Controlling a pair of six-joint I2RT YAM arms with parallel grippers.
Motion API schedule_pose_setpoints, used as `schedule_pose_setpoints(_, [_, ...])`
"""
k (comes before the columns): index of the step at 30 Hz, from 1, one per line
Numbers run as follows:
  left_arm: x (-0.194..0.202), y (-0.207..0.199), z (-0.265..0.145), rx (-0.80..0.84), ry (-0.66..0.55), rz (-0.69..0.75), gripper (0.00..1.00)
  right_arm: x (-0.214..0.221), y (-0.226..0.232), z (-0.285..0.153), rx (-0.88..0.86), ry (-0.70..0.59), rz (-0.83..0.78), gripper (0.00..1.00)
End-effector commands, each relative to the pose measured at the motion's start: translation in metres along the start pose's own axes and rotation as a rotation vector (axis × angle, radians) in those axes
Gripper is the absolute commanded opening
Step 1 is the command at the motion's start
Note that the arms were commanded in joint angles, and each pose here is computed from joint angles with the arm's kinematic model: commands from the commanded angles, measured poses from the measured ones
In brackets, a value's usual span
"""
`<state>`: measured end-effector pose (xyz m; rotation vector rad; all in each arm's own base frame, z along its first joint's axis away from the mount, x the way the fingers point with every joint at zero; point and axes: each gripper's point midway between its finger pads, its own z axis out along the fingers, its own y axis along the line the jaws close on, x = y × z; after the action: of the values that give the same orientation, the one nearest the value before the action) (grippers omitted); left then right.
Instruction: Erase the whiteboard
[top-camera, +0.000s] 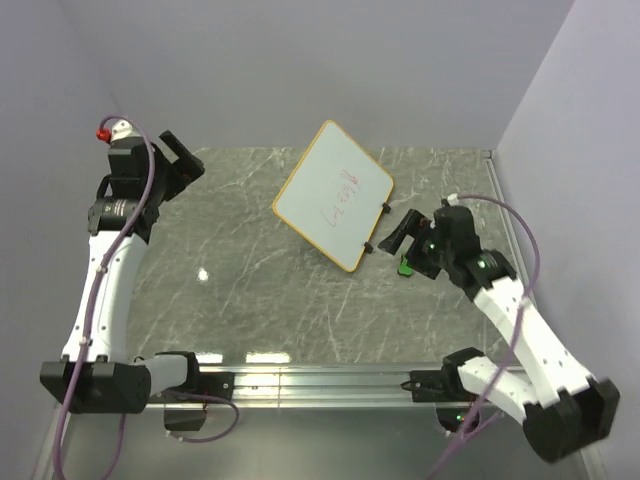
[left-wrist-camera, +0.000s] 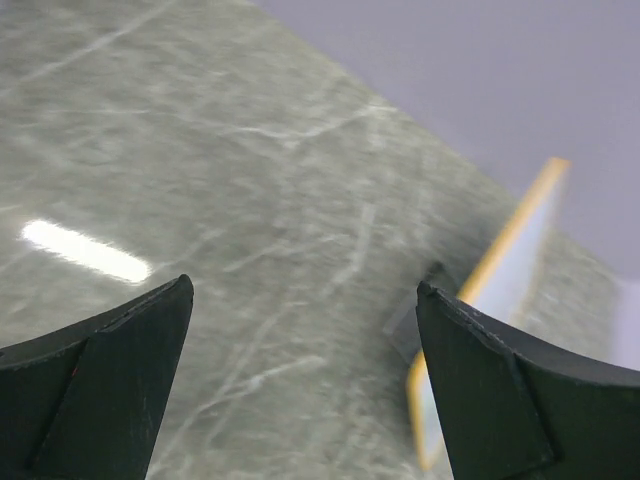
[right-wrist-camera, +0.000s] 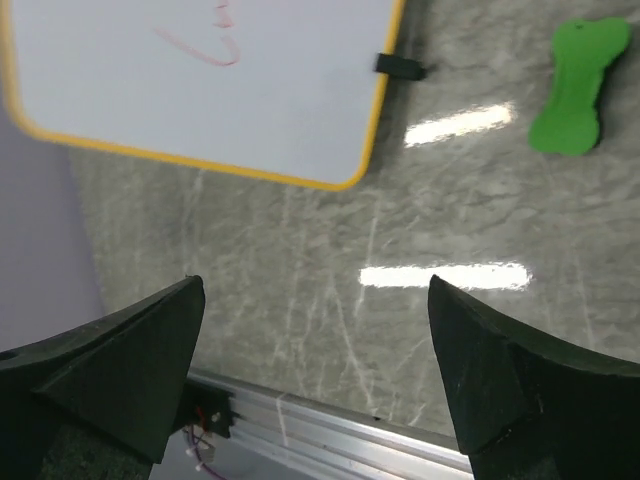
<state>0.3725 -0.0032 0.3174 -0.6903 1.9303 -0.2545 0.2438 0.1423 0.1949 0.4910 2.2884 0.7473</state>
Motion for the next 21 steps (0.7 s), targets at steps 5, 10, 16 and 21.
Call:
schedule_pose_setpoints(5, [0.075, -0.039, -0.003, 0.255, 0.269, -0.056, 0.99, -0.031, -0.058, 0.025, 0.366, 0.049, 0.055, 0.97])
schedule_pose_setpoints(10, [0.070, -0.031, -0.007, 0.168, 0.216, 0.022, 1.00, -0.046, -0.092, 0.048, 0.537, 0.091, 0.047, 0.91])
schedule_pose_setpoints(16, [0.076, -0.048, -0.008, 0.256, 0.186, 0.027, 0.94, -0.049, -0.108, 0.077, 0.599, 0.124, 0.030, 0.84])
schedule_pose_setpoints(21, [0.081, -0.059, -0.001, 0.269, 0.217, 0.101, 0.91, -0.036, -0.125, 0.092, 0.623, 0.158, 0.023, 0.78])
